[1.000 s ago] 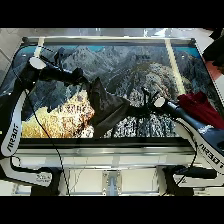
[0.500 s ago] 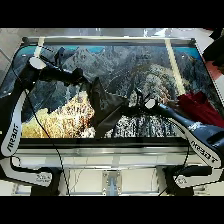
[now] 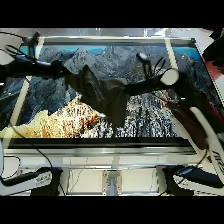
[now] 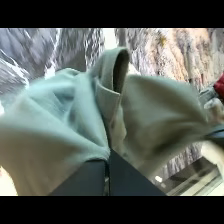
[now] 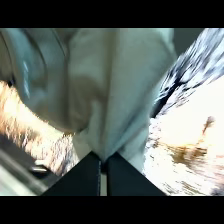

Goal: Fold the shirts.

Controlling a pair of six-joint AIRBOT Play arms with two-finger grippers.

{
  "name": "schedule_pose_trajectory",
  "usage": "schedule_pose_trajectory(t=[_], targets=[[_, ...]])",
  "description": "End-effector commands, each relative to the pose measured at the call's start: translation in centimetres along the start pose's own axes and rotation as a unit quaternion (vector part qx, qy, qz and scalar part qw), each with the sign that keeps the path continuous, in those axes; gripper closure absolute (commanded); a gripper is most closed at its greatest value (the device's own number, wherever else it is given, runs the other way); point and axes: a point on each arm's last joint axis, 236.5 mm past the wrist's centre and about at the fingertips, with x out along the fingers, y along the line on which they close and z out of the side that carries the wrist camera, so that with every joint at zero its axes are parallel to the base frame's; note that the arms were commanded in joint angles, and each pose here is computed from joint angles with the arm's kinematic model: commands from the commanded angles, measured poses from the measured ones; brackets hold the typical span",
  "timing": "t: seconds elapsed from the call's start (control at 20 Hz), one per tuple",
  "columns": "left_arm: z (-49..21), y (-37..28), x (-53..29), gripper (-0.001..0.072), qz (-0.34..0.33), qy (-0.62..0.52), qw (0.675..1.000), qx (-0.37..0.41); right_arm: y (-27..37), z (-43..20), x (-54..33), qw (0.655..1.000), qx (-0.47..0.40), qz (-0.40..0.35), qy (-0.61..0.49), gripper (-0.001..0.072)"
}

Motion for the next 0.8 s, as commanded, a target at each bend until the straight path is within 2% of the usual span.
schedule_pose_trajectory(t=[0.0, 0.1, 0.25, 0.4, 0.5, 0.6, 0.75], targets=[[-0.8, -2.7, -9.1, 0.0698, 0.033, -0.053, 0.995, 0.078, 4.0, 1.5, -13.3, 0.993, -0.096, -0.044, -0.051, 0.0696], [-0.3, -4.5, -14.5, 0.0699, 0.076, -0.127, 0.982, 0.118, 7.7, 3.6, -21.0, 0.979, -0.136, -0.046, -0.148, 0.0696], [0.7, -7.6, -21.4, 0.0699, 0.141, -0.250, 0.944, 0.160, 11.8, 5.1, -29.8, 0.949, -0.178, -0.049, -0.257, 0.0697], [-0.7, -9.6, -22.0, 0.0699, 0.140, -0.256, 0.940, 0.178, 12.4, 6.0, -31.1, 0.942, -0.183, -0.048, -0.278, 0.0696], [-1.8, -7.8, -20.0, 0.0699, 0.129, -0.225, 0.953, 0.154, 10.7, 5.3, -27.1, 0.962, -0.161, -0.046, -0.214, 0.0697], [-3.4, -4.3, -16.8, 0.0699, 0.117, -0.181, 0.971, 0.106, 7.7, 3.1, -20.4, 0.987, -0.124, -0.039, -0.093, 0.0697], [-8.5, 2.2, -10.2, 0.0699, 0.091, -0.089, 0.992, -0.001, 2.6, -0.4, -10.0, 0.995, -0.068, -0.036, 0.058, 0.0697]])
